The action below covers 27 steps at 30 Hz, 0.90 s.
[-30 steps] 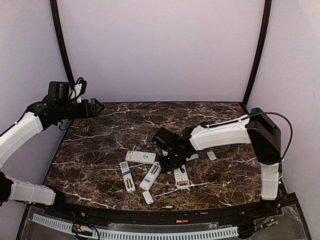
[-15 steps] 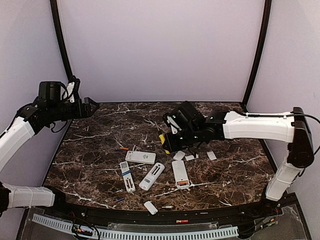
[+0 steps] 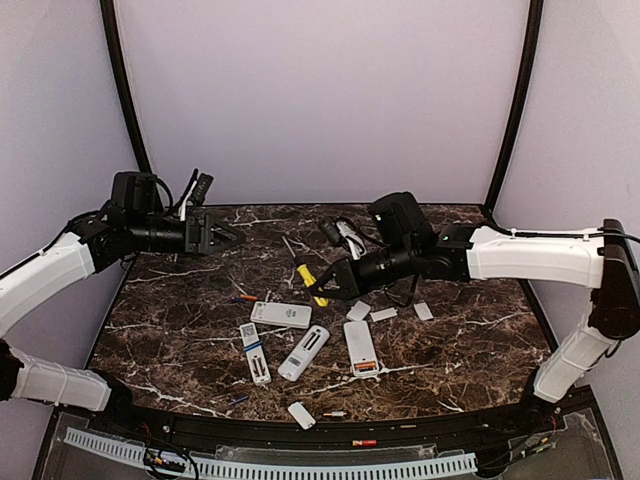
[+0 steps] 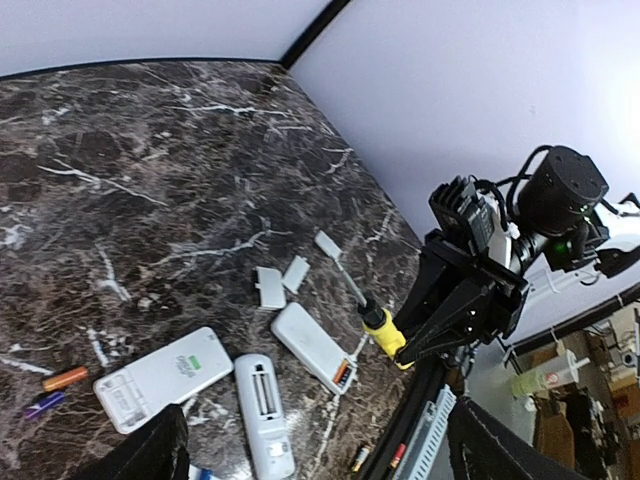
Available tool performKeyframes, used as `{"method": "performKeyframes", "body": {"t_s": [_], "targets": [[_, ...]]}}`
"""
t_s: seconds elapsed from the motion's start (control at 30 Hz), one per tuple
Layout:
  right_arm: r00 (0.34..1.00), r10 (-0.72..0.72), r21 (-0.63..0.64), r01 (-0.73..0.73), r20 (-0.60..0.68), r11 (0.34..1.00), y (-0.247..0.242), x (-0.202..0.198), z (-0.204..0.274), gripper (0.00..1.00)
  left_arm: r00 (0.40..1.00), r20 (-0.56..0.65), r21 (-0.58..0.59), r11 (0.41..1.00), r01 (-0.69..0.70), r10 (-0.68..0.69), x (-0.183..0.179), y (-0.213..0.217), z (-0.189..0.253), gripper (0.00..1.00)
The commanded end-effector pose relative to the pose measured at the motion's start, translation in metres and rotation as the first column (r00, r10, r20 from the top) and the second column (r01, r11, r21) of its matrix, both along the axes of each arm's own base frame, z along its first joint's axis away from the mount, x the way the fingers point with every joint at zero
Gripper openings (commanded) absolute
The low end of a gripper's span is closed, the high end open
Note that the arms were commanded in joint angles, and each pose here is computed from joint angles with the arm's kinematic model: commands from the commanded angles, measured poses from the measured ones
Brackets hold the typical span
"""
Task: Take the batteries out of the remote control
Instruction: Pass from the right arm to the left
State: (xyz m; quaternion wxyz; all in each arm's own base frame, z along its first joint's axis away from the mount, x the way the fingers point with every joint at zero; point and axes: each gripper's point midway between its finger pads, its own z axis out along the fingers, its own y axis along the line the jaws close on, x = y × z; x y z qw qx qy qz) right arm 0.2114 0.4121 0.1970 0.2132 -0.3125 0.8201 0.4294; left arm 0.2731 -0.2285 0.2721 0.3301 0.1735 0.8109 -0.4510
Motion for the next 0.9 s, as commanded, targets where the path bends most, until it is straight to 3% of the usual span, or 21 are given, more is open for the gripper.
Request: {"method": "performKeyframes", "body": {"t_s": [0.0, 0.13, 0.3, 0.73, 0.87], "targets": [[0.984, 0.174, 0.208, -0.177, 0.035, 0.962, 0.018, -0.028, 0.05, 0.0, 0.979, -0.004, -0.118, 0.972, 0.202, -0.204, -0.025, -0.036, 0.019, 0.89], [0.976, 0.216, 0.249, -0.217, 0.032, 0.944, 0.024, -0.035, 0.062, 0.0, 0.966, -0.018, -0.192, 0.949, 0.248, -0.257, -0.029, -0.05, 0.02, 0.89], [0.983, 0.168, 0.196, -0.179, 0.069, 0.964, 0.023, -0.03, 0.061, 0.0, 0.964, -0.005, -0.317, 0.915, 0.25, -0.265, -0.025, -0.057, 0.038, 0.85], [0.985, 0.122, 0.01, -0.124, 0.122, 0.992, 0.039, -0.024, 0.034, 0.0, 0.966, -0.195, -0.288, 0.951, 0.11, -0.171, 0.0, -0.06, 0.012, 0.41], [0.987, 0.107, -0.035, -0.104, 0.12, 0.994, 0.037, -0.021, 0.026, 0.0, 0.961, -0.226, -0.276, 0.957, 0.09, -0.156, 0.001, -0.059, 0.007, 0.34]]}}
